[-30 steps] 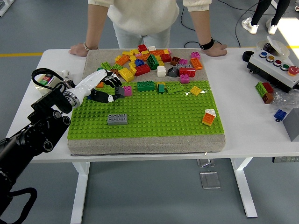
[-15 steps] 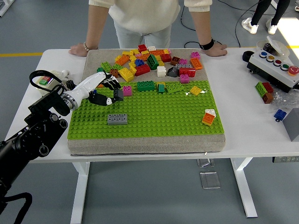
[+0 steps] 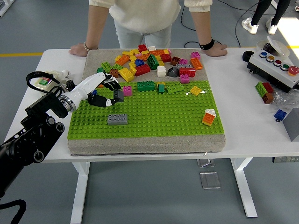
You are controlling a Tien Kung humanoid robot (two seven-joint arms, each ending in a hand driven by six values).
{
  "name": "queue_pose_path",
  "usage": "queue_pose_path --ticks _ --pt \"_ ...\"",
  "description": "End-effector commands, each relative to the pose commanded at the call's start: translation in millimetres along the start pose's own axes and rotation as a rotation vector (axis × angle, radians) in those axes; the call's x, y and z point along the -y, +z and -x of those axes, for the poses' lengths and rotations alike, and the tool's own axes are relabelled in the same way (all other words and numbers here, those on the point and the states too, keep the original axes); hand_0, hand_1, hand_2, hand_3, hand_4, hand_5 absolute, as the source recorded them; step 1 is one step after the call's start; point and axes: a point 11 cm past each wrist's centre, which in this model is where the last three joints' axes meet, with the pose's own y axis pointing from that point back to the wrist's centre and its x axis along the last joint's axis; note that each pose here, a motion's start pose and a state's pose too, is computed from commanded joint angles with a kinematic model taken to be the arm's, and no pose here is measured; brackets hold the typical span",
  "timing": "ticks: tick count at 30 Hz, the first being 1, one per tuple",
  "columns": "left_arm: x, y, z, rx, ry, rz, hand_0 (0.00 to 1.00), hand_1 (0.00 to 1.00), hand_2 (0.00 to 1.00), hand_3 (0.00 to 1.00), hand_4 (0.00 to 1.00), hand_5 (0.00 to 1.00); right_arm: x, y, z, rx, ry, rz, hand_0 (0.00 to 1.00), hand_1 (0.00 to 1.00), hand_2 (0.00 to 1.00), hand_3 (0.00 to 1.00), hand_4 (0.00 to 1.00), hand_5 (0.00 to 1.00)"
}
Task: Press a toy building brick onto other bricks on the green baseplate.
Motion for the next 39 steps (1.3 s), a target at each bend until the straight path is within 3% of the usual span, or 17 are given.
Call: queue_pose_path --ticks 19,39 --pt "-17.9 -2.0 15.6 -0.004 -0.026 0.005 0.618 0.568 0.563 0.541 0.701 0.002 -0.2 3 -2.2 0.010 0.004 0.002 0.761 0.689 0.733 0.691 0.974 0.495" --pt "-27.2 -5.4 21.5 0.002 -0.046 0.001 0.619 0.569 0.564 0.541 0.708 0.002 -0.4 3 -4.5 0.016 0.010 0.002 0.760 0.689 0.733 0.691 0.974 0.496"
